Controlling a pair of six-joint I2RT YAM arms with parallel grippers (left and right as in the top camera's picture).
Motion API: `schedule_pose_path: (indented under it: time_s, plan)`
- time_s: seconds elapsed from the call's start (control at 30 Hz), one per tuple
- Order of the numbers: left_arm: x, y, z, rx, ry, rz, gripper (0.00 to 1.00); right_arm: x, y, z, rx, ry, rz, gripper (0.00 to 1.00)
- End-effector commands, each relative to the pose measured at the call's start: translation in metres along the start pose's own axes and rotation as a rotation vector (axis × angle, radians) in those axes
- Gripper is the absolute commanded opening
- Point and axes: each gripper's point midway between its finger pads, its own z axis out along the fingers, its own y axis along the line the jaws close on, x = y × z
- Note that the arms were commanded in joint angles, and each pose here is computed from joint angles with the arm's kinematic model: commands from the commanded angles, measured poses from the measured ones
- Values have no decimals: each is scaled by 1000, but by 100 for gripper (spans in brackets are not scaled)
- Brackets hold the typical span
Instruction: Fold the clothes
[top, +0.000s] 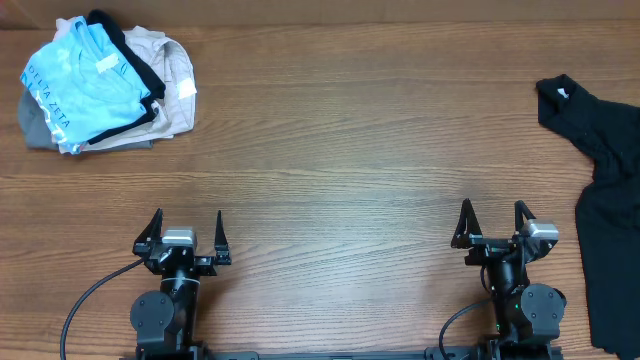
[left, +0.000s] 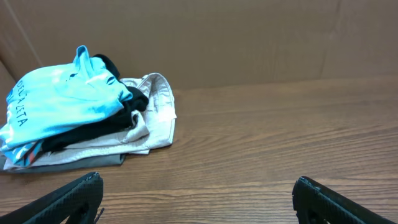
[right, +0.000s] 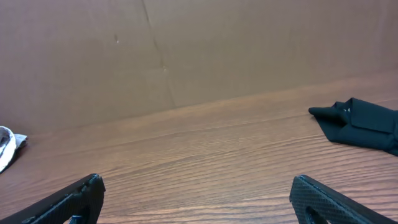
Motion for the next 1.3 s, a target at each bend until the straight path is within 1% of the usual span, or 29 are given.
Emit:
schedule_pose_path:
  time_s: [0.0, 0.63, 0.67, 0.77, 0.93, 1.1, 1.17, 1.27]
  plan:
    - [0, 4, 0, -18, -5, 15, 100, 1, -1, 0, 3, -8, -4, 100]
    - [0, 4, 0, -18, -5, 15, 100, 1, 0, 0, -2, -8, -1, 100]
    - [0, 4, 0, -18, -5, 15, 100, 1, 4, 0, -27, -5, 21, 100]
    - [0, 4, 0, -18, -5, 15, 100, 3, 27, -2, -161, 27, 198, 100]
    - [0, 4, 0, -18, -5, 15, 100, 6, 51, -8, -294, 95, 413, 100]
    - [0, 4, 0, -18, -5, 15, 100, 4, 67, -14, -385, 117, 433, 100]
    - [0, 4, 0, -18, -6, 15, 100, -9, 83, -22, -493, 100, 445, 100]
    - [0, 4, 0, -18, -5, 15, 100, -42, 112, -43, -693, -3, 361, 100]
